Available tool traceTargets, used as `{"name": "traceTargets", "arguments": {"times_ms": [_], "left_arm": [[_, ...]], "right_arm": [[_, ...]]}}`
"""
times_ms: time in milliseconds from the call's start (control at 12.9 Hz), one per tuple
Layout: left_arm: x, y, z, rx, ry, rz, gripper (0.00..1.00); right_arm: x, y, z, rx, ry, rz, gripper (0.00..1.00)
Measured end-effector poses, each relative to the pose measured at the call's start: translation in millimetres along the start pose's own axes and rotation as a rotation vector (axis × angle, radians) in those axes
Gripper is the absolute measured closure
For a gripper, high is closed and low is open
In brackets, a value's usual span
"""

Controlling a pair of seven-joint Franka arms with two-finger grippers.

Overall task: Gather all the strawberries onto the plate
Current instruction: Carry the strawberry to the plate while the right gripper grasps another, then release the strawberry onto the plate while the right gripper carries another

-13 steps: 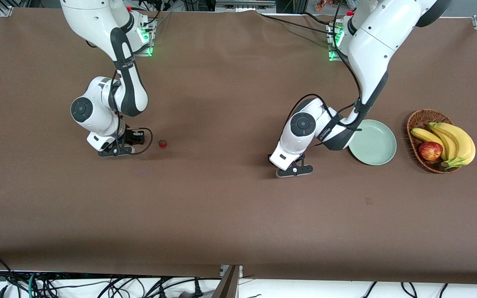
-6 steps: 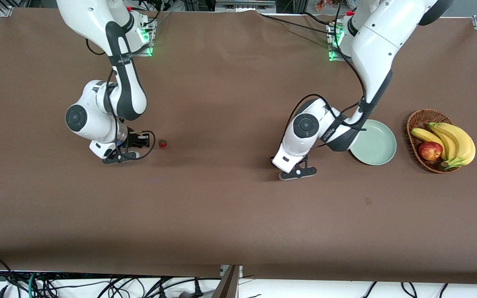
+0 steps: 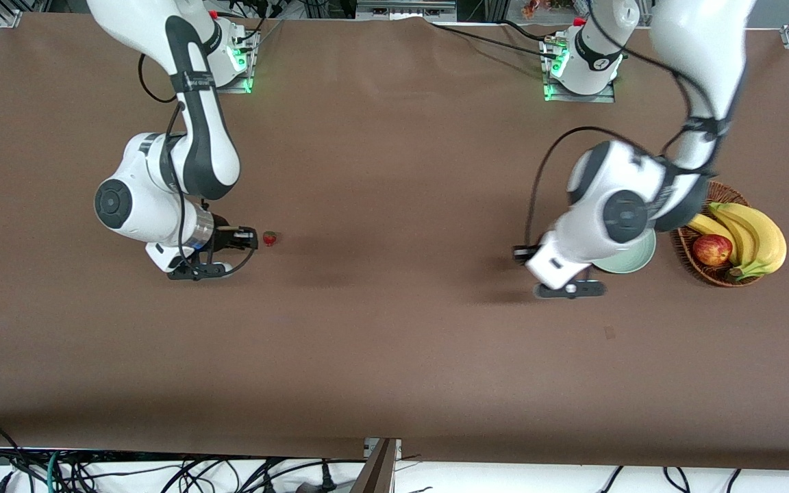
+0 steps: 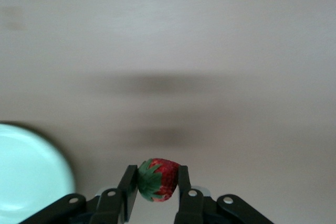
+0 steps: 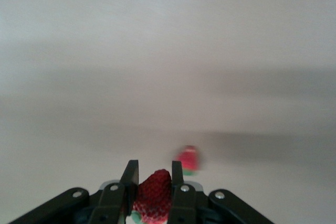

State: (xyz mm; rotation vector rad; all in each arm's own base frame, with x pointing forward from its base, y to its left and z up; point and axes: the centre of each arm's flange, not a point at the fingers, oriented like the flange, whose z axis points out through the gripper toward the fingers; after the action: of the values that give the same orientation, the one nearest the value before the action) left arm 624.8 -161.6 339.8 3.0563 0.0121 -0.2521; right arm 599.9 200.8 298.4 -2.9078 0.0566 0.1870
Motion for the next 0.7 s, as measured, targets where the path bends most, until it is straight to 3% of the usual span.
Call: {"name": "traceTargets", "arguments": {"times_ms": [232,387,542,697], "left_arm": [[-18.7,-109.8,-18.3,0.006,-0.051,0.062,0.65],[-34.0,-164.8,-9.7,0.008,-0.082,0.07,0.65],[-45.2,-207.9,11.1,0.008,-0.096,0.064,0.65],[-56.8,-230.0,48.5,0.022,-0.05,0.065,0.65]], "right_arm": [[-6.1,-118.4,27.8,0.018,0.007,0.158,0.7],[-11.3,-189.6,68.7,0.054,0.055,0.28,0.7],[-25.5,-255.5,110.8,0.15,0.121,0.395,0.7],[-53.0,-303.1,156.2,0.254,0.204,0.464,0.7]]}}
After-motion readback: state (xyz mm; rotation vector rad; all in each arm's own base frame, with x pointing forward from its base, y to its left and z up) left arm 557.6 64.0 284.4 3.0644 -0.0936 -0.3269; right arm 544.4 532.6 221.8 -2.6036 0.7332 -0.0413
